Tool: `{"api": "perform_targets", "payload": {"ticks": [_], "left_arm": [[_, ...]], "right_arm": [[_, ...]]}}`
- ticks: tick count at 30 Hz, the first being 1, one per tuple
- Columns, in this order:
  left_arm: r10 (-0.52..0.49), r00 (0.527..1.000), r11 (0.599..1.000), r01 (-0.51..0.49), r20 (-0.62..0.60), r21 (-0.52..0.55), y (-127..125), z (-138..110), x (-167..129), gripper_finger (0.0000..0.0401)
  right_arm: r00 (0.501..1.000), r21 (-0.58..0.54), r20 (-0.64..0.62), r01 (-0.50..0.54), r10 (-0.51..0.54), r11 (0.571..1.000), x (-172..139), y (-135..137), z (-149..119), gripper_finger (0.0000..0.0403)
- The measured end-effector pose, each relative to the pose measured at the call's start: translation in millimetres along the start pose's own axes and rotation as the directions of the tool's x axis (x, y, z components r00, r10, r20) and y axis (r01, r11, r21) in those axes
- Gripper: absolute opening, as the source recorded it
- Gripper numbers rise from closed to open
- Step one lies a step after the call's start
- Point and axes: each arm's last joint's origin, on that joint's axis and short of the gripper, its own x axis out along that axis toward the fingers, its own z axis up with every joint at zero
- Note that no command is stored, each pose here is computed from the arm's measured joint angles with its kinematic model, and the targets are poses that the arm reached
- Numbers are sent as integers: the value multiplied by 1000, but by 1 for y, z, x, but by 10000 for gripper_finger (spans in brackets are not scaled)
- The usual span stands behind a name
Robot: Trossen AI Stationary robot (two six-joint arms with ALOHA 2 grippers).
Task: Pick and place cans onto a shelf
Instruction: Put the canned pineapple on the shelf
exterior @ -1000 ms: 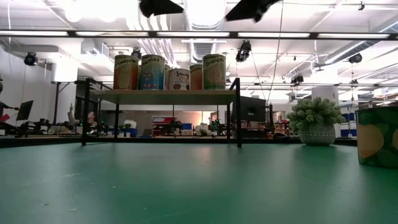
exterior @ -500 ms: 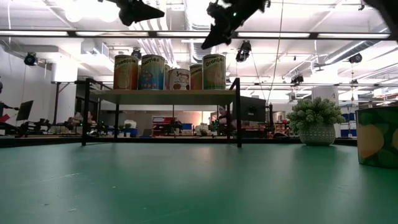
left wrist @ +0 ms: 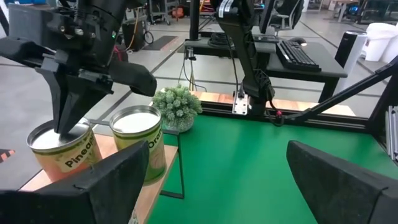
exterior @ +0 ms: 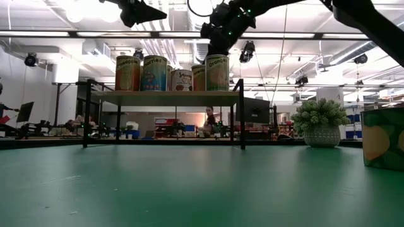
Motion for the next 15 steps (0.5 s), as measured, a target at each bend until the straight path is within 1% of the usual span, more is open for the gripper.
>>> {"api": "perform_targets", "payload": {"ticks": [6,15], "left_arm": [[2,1000,1000,-2,-2,7,0,0,0,361],[6,1000,1000,-6,-2,7,0,0,0,361]], "right_arm": [[1000,7,-23,-9,9,1000,0,-1,-4,8],[997,42,-79,3,0,999,-17,-5,-12,8]]}}
